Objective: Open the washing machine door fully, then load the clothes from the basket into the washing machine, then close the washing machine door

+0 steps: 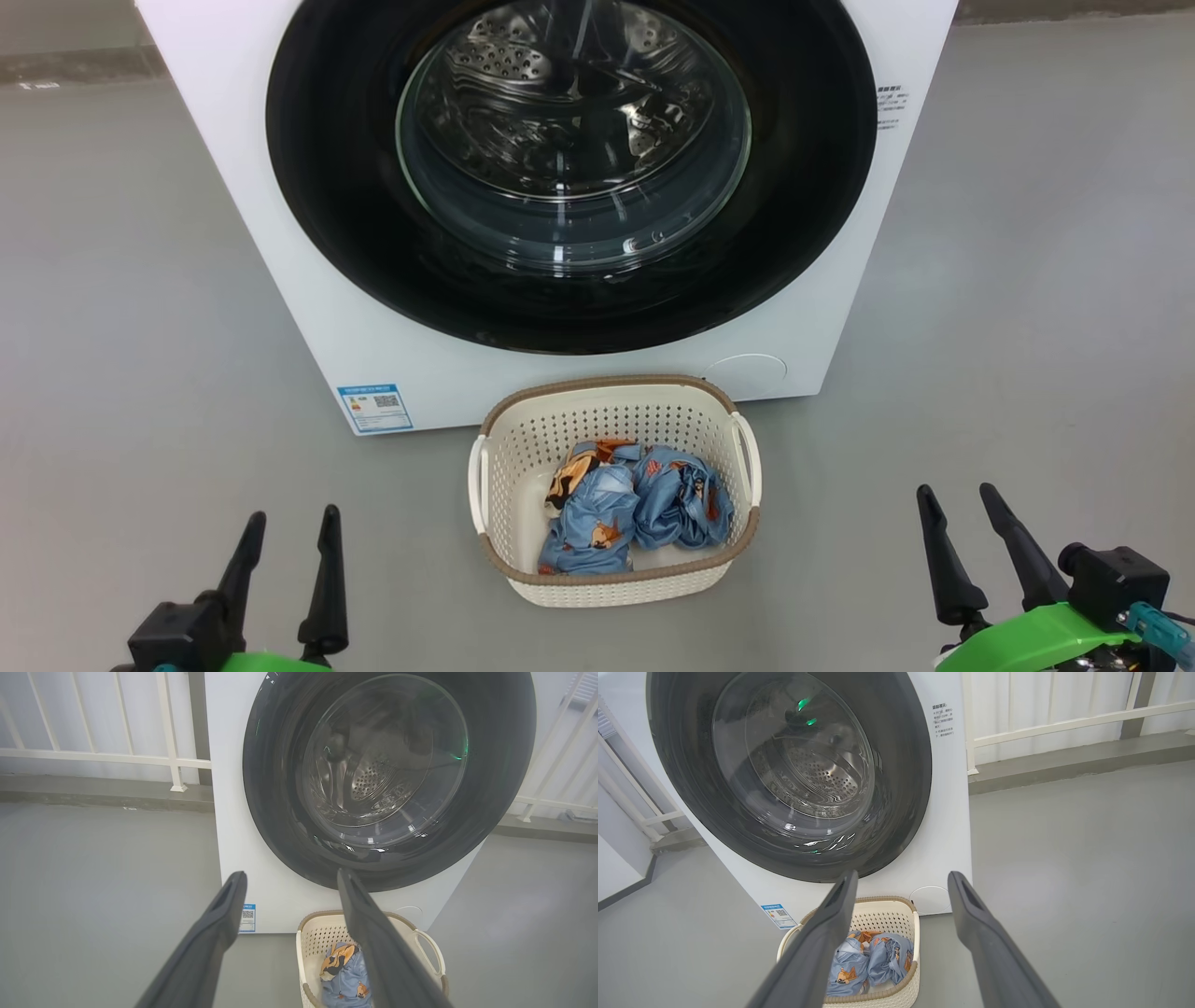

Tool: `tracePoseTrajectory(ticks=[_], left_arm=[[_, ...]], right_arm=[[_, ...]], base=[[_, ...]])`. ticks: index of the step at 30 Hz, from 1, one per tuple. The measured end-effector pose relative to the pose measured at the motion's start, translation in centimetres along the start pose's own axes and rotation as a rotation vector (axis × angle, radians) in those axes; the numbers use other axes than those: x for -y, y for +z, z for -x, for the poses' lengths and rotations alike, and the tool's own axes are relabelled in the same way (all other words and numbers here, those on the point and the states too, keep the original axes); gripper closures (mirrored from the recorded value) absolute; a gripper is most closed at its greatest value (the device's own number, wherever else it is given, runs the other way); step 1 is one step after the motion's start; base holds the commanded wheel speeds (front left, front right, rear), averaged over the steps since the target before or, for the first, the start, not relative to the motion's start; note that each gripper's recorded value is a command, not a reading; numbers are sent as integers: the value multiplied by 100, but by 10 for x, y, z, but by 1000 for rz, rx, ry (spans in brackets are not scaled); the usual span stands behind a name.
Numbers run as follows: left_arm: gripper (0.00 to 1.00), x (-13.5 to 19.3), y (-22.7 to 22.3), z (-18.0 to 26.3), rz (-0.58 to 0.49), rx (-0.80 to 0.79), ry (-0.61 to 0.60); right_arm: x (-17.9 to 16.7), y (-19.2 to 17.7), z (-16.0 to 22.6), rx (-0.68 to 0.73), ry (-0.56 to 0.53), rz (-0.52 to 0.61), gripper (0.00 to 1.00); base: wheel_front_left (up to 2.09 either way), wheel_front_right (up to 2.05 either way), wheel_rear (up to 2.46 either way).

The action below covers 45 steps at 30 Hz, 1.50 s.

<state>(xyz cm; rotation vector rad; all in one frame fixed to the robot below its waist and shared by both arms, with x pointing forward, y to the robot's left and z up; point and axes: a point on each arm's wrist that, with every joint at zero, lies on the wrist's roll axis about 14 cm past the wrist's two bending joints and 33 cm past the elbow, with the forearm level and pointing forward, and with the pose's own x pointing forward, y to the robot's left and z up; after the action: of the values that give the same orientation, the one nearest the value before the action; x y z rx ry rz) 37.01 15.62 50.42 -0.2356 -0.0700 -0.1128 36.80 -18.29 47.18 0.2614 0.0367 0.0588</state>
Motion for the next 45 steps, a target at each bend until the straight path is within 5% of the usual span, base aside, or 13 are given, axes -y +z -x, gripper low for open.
tracePoseTrajectory(ticks=[29,45], left_arm=[[0,-3,-9,2,6,-28,9],[0,-2,-12,0,-18,-40,1]], right_arm=[[5,6,3,25,-30,0,0],[6,4,3,19,-34,-5,0]], base=[[2,2,-3],[83,83,-165]])
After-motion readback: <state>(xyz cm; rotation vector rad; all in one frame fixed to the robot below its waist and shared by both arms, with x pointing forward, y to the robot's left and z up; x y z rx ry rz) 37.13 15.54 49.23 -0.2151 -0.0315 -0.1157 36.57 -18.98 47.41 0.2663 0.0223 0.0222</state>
